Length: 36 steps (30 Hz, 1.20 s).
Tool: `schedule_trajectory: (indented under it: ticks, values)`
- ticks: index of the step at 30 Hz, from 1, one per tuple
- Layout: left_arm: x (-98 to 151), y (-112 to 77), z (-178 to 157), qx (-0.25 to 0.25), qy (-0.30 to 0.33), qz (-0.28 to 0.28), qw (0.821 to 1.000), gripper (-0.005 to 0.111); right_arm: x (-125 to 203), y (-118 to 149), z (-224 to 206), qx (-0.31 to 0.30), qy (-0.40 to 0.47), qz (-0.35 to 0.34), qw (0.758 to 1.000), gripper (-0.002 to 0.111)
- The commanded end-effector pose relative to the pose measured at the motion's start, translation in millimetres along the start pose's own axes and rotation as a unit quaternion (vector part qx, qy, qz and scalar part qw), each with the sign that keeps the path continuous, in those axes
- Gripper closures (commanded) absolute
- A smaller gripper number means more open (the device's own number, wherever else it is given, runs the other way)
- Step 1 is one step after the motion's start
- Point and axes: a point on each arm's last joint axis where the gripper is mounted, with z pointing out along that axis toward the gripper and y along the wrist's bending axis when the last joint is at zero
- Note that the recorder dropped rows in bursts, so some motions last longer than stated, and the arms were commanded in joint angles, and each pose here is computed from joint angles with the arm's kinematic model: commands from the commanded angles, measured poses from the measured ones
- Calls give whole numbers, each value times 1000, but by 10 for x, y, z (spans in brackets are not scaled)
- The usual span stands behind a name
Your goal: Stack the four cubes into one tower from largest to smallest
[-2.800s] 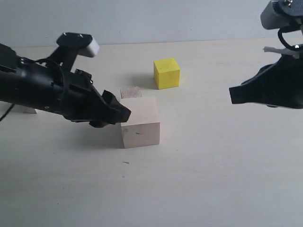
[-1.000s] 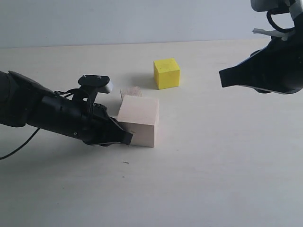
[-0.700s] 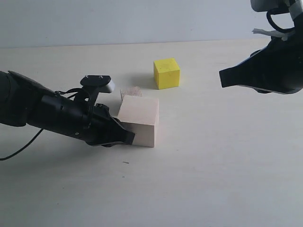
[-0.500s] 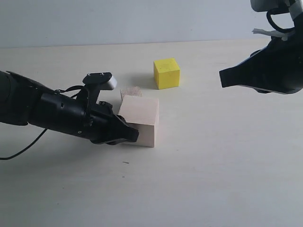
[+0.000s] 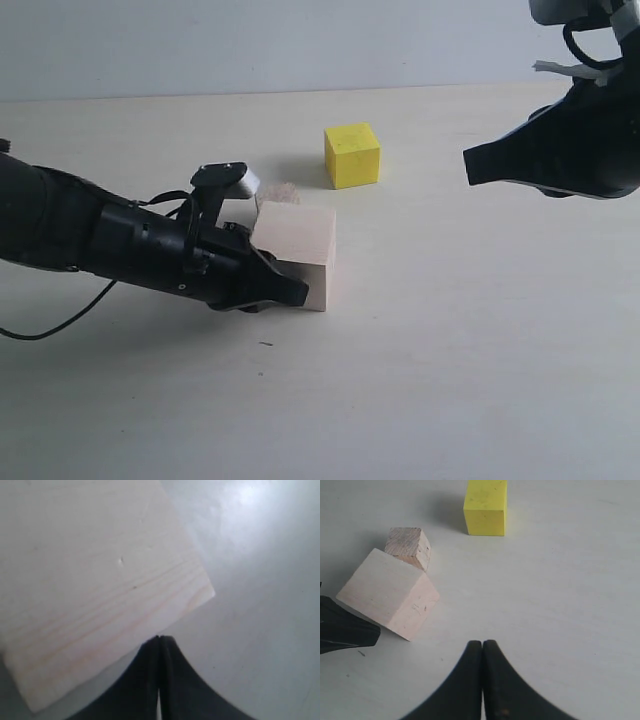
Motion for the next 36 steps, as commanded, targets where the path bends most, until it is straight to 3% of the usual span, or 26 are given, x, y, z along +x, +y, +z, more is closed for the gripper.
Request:
schedule_trajectory:
  ticks: [1, 6, 18, 20, 22, 26, 31, 36]
  values:
    - [-85, -30, 1, 8, -13, 9, 1000, 107, -25, 5, -8, 0, -4, -6, 1000, 108]
    - [-226, -14, -3, -11, -30, 20, 999, 107, -26, 4, -8, 1, -5, -7, 1000, 108]
    - [-246, -47, -46, -10, -32, 22, 999, 107, -25, 6, -8, 0, -4, -5, 1000, 108]
    - [-270, -137, -198, -13, -27, 45, 999, 107, -21, 6, -8, 0, -2, -4, 1000, 108]
    - [-350, -208, -422, -44, -49, 69, 995, 107, -19, 6, -8, 0, -1, -4, 1000, 108]
    - [-474, -361, -753, -56, -100, 96, 989, 107, -57, 17, -9, -6, -22, -4, 1000, 108]
    - [-553, -437, -1055, -72, -139, 104, 982, 107, -208, 62, 21, -27, -95, -4, 995, 108]
    - [-527, -455, -1181, -88, -147, 93, 981, 107, -509, 134, 216, -27, -101, -9, 994, 108]
